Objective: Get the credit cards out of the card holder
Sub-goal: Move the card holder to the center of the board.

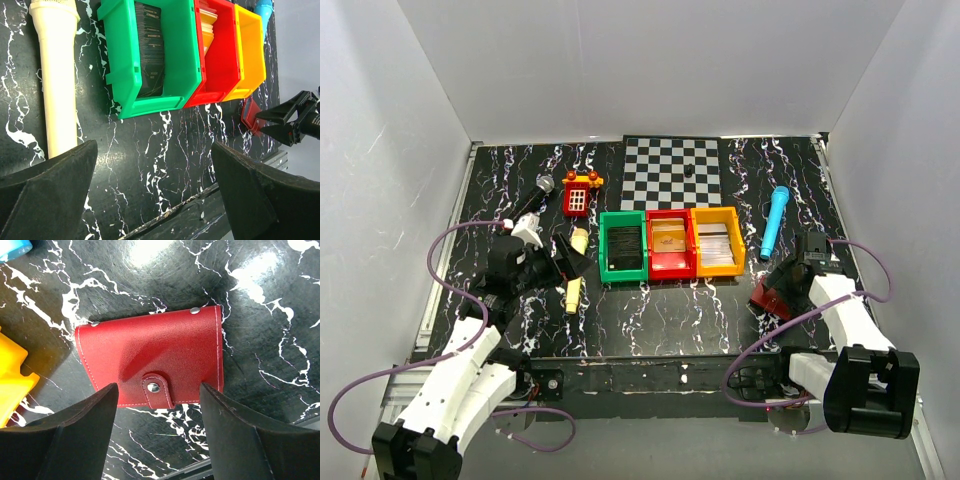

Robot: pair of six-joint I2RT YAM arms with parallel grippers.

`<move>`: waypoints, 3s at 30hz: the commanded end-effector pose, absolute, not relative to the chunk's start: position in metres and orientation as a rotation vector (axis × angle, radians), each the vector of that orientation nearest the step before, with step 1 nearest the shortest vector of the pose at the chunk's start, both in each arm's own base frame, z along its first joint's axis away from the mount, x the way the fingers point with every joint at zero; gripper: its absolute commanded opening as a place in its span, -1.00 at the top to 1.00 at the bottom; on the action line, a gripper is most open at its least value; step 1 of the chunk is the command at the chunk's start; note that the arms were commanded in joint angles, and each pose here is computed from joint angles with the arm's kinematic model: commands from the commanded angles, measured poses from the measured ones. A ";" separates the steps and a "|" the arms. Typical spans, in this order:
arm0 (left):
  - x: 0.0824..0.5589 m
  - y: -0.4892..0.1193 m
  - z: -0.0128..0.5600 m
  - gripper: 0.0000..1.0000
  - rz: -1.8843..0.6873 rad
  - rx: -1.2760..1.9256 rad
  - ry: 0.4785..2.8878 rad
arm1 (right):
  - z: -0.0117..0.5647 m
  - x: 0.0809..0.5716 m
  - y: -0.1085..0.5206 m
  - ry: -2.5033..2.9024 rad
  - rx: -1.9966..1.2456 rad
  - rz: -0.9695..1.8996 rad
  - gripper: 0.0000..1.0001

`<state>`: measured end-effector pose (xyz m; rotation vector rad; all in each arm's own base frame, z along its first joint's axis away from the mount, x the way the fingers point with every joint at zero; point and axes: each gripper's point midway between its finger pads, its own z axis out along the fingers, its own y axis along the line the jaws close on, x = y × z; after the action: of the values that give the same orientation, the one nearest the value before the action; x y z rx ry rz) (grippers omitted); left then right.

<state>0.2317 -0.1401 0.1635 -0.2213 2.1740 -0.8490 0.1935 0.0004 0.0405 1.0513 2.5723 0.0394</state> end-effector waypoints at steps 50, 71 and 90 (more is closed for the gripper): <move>0.222 -0.152 0.164 -0.96 -0.859 -0.181 2.155 | 0.031 0.120 0.146 3.012 0.404 0.341 -0.06; 0.224 -0.143 0.171 -0.96 -0.786 -0.161 2.148 | 0.155 0.183 0.118 2.588 0.330 0.197 -0.70; 0.239 -0.148 0.156 -0.96 -0.749 -0.158 2.233 | 0.064 0.151 0.139 2.852 0.357 0.346 -0.51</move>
<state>0.2341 -0.1458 0.1409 -0.1892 2.2745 -0.7425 0.1451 0.1233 0.0701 0.4245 2.8314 0.2771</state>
